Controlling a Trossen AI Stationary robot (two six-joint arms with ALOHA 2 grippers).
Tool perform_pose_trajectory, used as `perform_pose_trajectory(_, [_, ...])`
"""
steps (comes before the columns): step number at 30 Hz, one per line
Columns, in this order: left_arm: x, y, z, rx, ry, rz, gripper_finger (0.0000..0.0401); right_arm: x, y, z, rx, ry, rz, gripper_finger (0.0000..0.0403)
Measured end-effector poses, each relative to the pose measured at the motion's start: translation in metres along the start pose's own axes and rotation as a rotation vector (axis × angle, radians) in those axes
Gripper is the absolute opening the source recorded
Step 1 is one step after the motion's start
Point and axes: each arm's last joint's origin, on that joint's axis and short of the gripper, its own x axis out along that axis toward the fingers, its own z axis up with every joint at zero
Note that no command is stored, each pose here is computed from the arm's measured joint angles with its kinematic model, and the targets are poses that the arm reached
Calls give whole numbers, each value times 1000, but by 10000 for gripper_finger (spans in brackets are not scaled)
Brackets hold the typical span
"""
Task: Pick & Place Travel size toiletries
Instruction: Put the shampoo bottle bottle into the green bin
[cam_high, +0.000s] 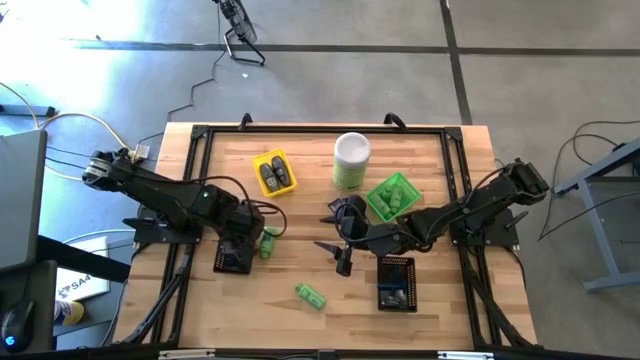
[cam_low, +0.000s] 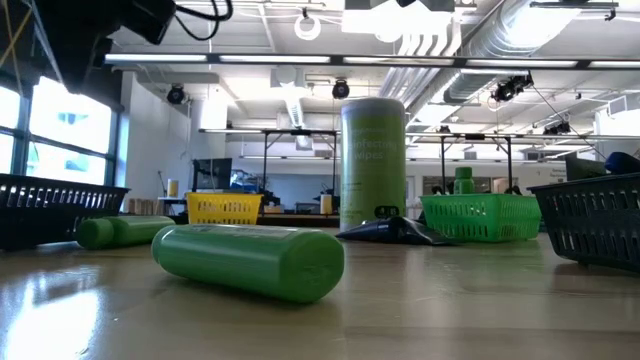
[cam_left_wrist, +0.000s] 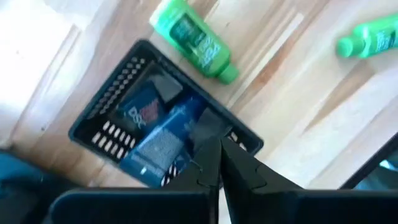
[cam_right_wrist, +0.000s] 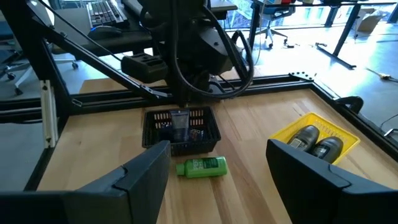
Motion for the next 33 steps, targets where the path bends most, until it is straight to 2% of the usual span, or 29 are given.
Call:
perform_pose_trajectory(11, [1, -17, 13, -8, -146, -134, 12, 0, 0, 0, 39, 0, 2, 258])
perform_pose_trajectory(16, [2, -22, 18, -16, -228, -136, 12, 0, 0, 0, 48, 0, 2, 258])
perform_pose_trajectory(23, [9, -23, 24, -38, -314, -58, 12, 0, 0, 0, 54, 0, 2, 258])
perform_pose_trajectory(26, [16, -26, 27, -99, -339, -34, 12, 0, 0, 0, 56, 0, 2, 258])
perform_pose_trajectory(33, [46, -31, 34, -143, -330, 111, 12, 0, 0, 0, 58, -3, 2, 258])
